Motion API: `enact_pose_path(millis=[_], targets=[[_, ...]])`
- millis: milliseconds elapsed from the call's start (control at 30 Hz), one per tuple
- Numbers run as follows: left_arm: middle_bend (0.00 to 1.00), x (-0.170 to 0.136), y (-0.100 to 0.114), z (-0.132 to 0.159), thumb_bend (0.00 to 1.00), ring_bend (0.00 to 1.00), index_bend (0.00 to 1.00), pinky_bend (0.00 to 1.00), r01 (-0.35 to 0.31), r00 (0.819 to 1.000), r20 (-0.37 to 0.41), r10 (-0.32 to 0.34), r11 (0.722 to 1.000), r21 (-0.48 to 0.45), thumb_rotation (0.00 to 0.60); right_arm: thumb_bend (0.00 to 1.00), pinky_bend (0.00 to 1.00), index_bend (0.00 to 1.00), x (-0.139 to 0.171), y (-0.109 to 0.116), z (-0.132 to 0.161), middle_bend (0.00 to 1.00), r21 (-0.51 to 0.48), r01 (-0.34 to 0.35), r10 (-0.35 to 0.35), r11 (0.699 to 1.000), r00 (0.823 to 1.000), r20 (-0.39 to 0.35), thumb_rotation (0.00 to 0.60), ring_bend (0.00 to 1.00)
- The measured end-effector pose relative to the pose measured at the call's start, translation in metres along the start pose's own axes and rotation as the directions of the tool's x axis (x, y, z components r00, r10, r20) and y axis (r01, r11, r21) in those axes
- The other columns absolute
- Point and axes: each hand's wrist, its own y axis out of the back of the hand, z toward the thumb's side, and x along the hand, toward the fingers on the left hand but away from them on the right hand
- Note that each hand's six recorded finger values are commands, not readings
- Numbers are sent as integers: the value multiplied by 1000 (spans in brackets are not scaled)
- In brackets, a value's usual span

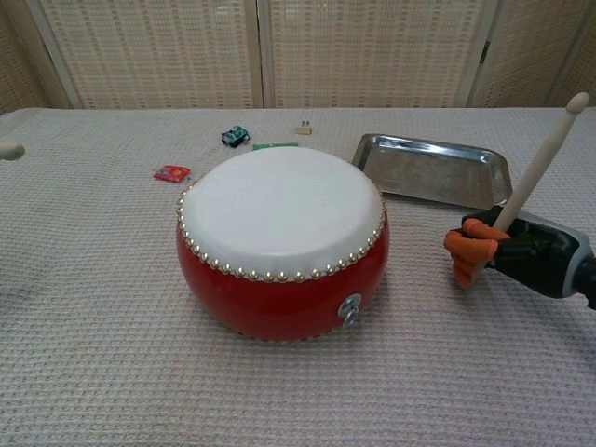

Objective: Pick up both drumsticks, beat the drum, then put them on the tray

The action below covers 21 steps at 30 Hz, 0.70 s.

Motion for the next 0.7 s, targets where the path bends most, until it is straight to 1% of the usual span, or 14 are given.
enact_pose_path(millis=[67,100,167,233,267,300,467,600,700], targets=[[1000,0,-1,0,712,1000,1000,1000,3,1000,3,-3,1000,4,600,234,881,1000,-2,-2,-1,940,6,1,-1,1000,1000,-1,600,926],[1000,1,-1,0,712,1000,1000,1000,5,1000,6,-5,1000,8,600,274,896,1000,-3,-3,-2,952,10,2,-2,1000,1000,-3,600,939],[1000,1,-2,1,712,1000,1000,1000,8,1000,12,-9,1000,16,600,420,941,1000,-5,-4,-1,984,18,6,-6,1000,1000,-11,600,974],[1000,3,-2,2,712,1000,1000,1000,8,1000,18,-8,1000,19,600,536,983,1000,-6,-5,0,999,28,12,-12,1000,1000,-23,600,996],[1000,3,-1,3,712,1000,1000,1000,7,1000,19,-8,1000,19,600,575,995,1000,-7,-5,0,1000,33,15,-14,999,999,-29,600,1000],[1000,4,-1,3,713,1000,1000,1000,6,1000,20,-6,1000,19,600,588,999,1000,-7,-5,1,1000,40,17,-16,999,999,-34,600,1000],[1000,4,-2,3,712,1000,1000,1000,8,1000,19,-9,1000,20,600,729,1000,1000,-9,-5,5,1000,86,33,-28,996,998,-62,600,1000],[1000,5,-4,2,712,1000,1000,1000,15,1000,18,-15,1000,23,600,819,1000,1000,-10,-6,9,1000,127,41,-30,991,996,-82,600,1000],[1000,5,-4,1,712,1000,1000,1000,20,1000,20,-21,999,29,600,854,1000,1000,-11,-6,11,1000,183,42,-27,982,996,-82,600,1000]])
